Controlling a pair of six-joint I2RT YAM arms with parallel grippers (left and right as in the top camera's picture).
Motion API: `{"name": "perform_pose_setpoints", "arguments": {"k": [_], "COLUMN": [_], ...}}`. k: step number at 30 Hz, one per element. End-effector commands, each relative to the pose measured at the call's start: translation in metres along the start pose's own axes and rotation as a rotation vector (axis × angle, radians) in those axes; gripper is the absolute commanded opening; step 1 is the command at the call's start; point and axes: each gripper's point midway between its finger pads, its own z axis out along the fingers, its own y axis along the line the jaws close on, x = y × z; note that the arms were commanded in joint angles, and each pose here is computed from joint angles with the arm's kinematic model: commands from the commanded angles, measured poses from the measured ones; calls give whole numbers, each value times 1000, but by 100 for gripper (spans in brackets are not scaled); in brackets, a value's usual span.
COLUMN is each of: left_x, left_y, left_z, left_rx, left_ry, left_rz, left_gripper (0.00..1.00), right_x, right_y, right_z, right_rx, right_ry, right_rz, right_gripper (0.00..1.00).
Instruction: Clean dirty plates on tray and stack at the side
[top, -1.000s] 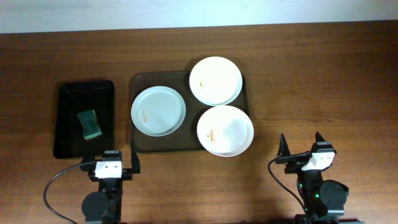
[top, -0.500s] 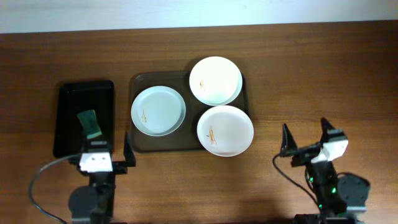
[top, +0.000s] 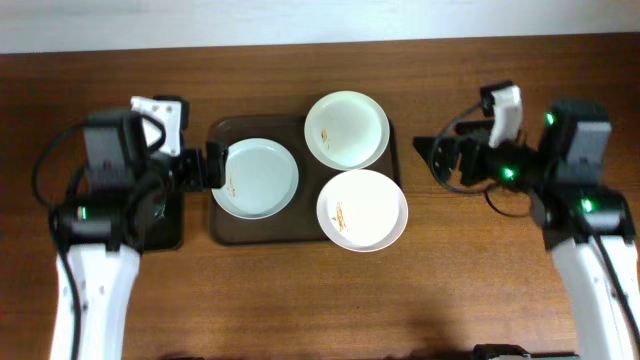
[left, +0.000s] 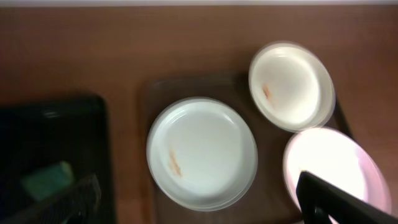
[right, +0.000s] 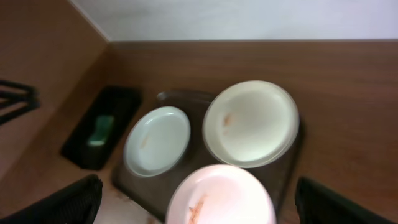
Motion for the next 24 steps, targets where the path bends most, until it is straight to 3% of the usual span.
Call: {"name": "perform_pose_setpoints", "arguments": {"k": [1,5,10,14,16,19,24], "left_x": [-6,20,28,28,27,32,37], "left_y": [-9,0,1,3,18,73,112], "left_z": [20,39,38,38,36,26,14], "left_rx": [113,82,74,71,44,-149,-274], "left_ry": [82,208,244,242,234,220,207], "left_rz": [-54,-88,-97,-101,-140,-352,-409], "left_gripper": [99,99,99,99,99,99,99], "right_x": [-1,17,80,101,106,112,140], "right_y": [33,53,84,95,73,53,42], "right_z": [29,100,185,228,243,254,284], "right_rx": [-164,-146,-175,-231,-35,206,254], "right_ry": [98,267,494,502,465,403,413], "right_rz": [5,148,191,193,158,116,120], "right_gripper": [98,98,98,98,100,83,74]}}
